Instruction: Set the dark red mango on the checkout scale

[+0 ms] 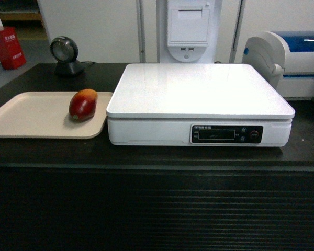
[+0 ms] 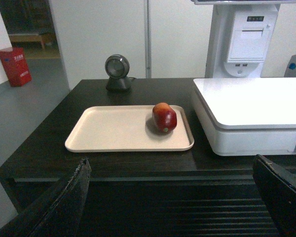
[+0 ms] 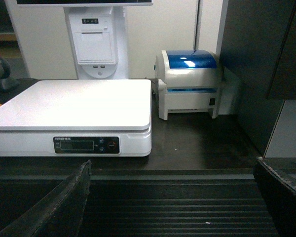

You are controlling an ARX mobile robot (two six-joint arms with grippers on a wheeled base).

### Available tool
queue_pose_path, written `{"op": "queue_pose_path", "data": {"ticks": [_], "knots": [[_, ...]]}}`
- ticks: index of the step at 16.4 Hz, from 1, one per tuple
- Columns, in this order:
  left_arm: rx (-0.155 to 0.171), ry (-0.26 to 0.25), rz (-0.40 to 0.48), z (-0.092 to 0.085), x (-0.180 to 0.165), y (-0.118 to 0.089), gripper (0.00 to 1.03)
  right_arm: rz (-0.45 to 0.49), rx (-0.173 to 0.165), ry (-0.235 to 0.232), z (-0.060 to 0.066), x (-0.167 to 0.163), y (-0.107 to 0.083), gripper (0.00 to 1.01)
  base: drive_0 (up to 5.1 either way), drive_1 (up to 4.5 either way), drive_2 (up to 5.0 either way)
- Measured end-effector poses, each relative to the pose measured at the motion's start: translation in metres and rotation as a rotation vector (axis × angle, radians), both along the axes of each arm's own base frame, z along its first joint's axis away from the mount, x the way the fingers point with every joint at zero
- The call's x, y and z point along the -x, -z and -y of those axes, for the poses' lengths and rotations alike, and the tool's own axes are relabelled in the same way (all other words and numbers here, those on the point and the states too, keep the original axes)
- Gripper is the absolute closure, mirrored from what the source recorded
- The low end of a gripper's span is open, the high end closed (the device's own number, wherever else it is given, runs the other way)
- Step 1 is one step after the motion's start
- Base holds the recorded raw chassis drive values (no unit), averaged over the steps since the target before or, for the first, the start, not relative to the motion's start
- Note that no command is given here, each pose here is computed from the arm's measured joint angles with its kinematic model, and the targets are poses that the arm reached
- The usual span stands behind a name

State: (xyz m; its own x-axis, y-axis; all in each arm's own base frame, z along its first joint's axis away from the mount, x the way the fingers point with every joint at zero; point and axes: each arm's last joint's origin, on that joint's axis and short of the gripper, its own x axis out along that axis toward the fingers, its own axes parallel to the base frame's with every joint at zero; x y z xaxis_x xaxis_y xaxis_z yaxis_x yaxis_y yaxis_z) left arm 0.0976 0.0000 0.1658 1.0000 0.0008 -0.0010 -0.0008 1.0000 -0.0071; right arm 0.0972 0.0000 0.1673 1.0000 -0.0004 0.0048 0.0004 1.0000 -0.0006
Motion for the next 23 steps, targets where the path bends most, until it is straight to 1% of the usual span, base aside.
{"op": "queue_pose_path", "data": {"ticks": [4,5,6,7,8,9,10,12,13,15,16,17,18,19,20,21,23], "knots": [[0.0,0.0,0.0,0.0,0.0,0.0,0.05,0.0,0.0,0.0,0.0,0.0,0.0,0.03,0.0,0.0,0.0],[-0.009,-0.038,-0.021,0.0,0.0,0.001,0.05,0.0,0.0,0.0,0.0,0.0,0.0,0.03,0.0,0.0,0.0],[-0.031,-0.14,-0.068,0.005,-0.002,0.001,0.05,0.0,0.0,0.001,0.0,0.0,0.0,0.03,0.0,0.0,0.0],[-0.06,-0.204,-0.071,0.008,-0.004,-0.004,0.05,0.0,0.0,-0.001,0.0,0.0,0.0,0.03,0.0,0.0,0.0],[-0.061,-0.294,-0.045,0.007,-0.004,-0.013,0.05,0.0,0.0,0.0,0.0,0.0,0.0,0.03,0.0,0.0,0.0],[-0.055,-0.306,-0.001,0.005,-0.006,-0.024,0.05,0.0,0.0,0.0,0.0,0.0,0.0,0.03,0.0,0.0,0.0],[-0.057,-0.294,0.031,0.003,-0.011,-0.034,0.05,0.0,0.0,0.0,0.0,0.0,0.0,0.03,0.0,0.0,0.0],[-0.089,-0.253,0.028,-0.006,-0.034,-0.036,0.05,0.0,0.0,0.0,0.0,0.0,0.0,0.03,0.0,0.0,0.0],[-0.099,-0.227,0.034,-0.012,-0.05,-0.041,0.05,0.0,0.0,0.0,0.0,0.0,0.0,0.03,0.0,0.0,0.0],[-0.112,-0.126,0.072,-0.019,-0.099,-0.061,0.05,0.0,0.0,0.0,0.0,0.0,0.0,0.03,0.0,0.0,0.0],[-0.112,-0.071,0.034,-0.019,-0.132,-0.062,0.05,0.0,0.0,0.0,0.0,0.0,0.0,0.03,0.0,0.0,0.0],[-0.095,-0.004,-0.05,-0.018,-0.165,-0.052,0.05,0.0,0.0,0.0,0.0,0.0,0.0,0.03,0.0,0.0,0.0],[-0.091,0.019,-0.15,-0.015,-0.197,-0.035,0.05,0.0,0.0,0.0,0.0,0.0,0.0,0.03,0.0,0.0,0.0],[-0.077,0.057,-0.226,-0.013,-0.223,-0.022,0.05,0.0,0.0,0.0,0.0,0.0,0.0,0.03,0.0,0.0,0.0],[-0.073,0.08,-0.289,-0.01,-0.252,-0.011,0.05,0.0,0.0,0.0,0.0,0.0,0.0,0.03,0.0,0.0,0.0],[-0.07,0.093,-0.332,-0.007,-0.279,-0.002,0.05,0.0,0.0,0.0,0.0,0.0,0.0,0.03,0.0,0.0,0.0],[-0.065,0.125,-0.406,-0.001,-0.316,0.012,0.05,0.0,0.0,0.0,0.0,0.0,0.0,0.03,0.0,0.0,0.0]]}}
